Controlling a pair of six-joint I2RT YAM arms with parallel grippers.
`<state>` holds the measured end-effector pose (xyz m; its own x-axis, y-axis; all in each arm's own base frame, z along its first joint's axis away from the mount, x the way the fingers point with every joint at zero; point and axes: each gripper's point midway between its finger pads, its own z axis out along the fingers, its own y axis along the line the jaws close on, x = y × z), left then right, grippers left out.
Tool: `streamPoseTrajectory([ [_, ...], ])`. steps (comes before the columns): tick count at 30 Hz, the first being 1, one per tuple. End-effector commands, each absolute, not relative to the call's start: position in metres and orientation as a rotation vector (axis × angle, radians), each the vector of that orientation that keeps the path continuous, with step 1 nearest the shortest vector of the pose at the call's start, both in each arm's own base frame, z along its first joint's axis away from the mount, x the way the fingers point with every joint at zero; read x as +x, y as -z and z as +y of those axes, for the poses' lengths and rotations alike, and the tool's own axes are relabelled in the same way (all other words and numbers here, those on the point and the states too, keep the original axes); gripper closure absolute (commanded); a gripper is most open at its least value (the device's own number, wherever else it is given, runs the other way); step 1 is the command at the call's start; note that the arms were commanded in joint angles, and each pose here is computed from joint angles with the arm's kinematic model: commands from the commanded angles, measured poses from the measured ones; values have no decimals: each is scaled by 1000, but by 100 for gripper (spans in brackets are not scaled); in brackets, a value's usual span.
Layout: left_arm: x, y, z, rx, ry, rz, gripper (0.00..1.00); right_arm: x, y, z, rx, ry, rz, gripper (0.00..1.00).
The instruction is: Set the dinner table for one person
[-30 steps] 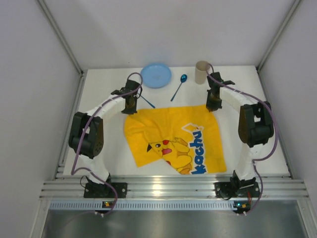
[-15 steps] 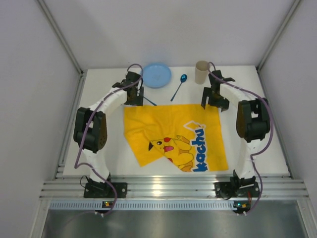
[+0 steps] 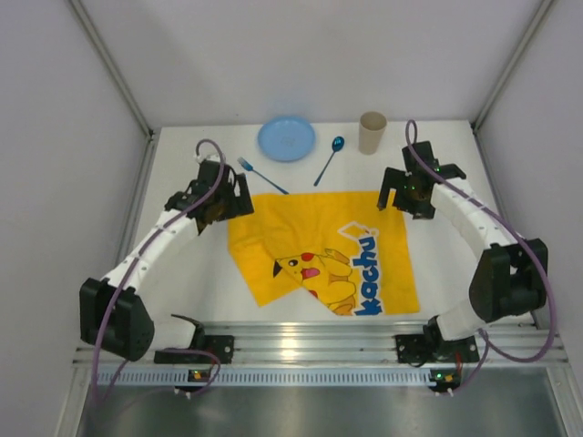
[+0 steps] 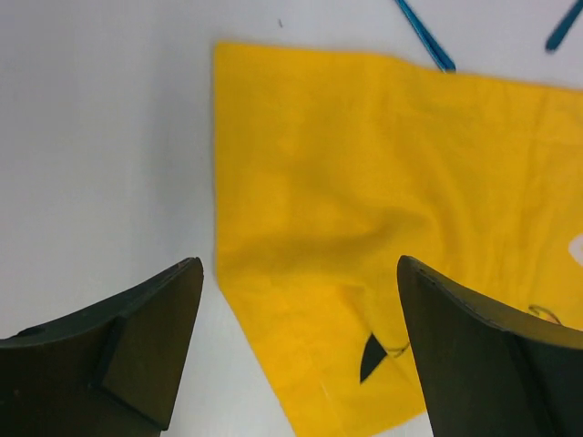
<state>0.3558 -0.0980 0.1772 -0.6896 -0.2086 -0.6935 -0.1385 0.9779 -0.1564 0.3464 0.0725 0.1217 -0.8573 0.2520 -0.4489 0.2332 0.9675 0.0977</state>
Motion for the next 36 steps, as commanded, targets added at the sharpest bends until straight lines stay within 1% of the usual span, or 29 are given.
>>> streamPoseTrajectory([
  [1,290,-122,-136,-279,390,2514,8,313,-119,94,319,-210,2669,1],
  [2,280,-117,-148,-265,482,2530,8,307,-124,95,307,-226,2651,2],
  [4,252,-92,-154,-292,530,2588,8,291,-114,92,307,-219,2675,2],
  [8,229,-65,-164,-349,634,2620,11,271,-113,87,294,-219,2672,2],
  [11,219,-52,-170,-373,658,2649,15,260,-110,84,282,-217,2677,2],
  [12,215,-47,-171,-373,651,2661,19,257,-109,83,282,-216,2678,2],
  [15,206,-39,-174,-378,638,2683,22,248,-102,81,279,-209,2692,2],
  [18,200,-32,-180,-382,661,2689,29,238,-93,84,270,-241,2723,2],
  [19,200,-30,-183,-378,667,2690,37,234,-87,84,270,-244,2737,2],
  [21,196,-23,-182,-376,649,2711,48,232,-83,85,265,-248,2742,2],
  [22,195,-19,-182,-373,634,2725,64,230,-77,84,260,-245,2753,2],
  [24,193,-13,-178,-371,604,2739,81,231,-71,86,257,-251,2760,2],
  [26,191,-10,-173,-381,557,2756,100,231,-63,88,261,-256,2782,2],
  [35,200,-34,-155,-290,383,2755,100,232,-12,104,320,-331,2874,4],
  [36,200,-36,-148,-289,328,2757,100,229,-7,104,330,-337,2887,4],
])
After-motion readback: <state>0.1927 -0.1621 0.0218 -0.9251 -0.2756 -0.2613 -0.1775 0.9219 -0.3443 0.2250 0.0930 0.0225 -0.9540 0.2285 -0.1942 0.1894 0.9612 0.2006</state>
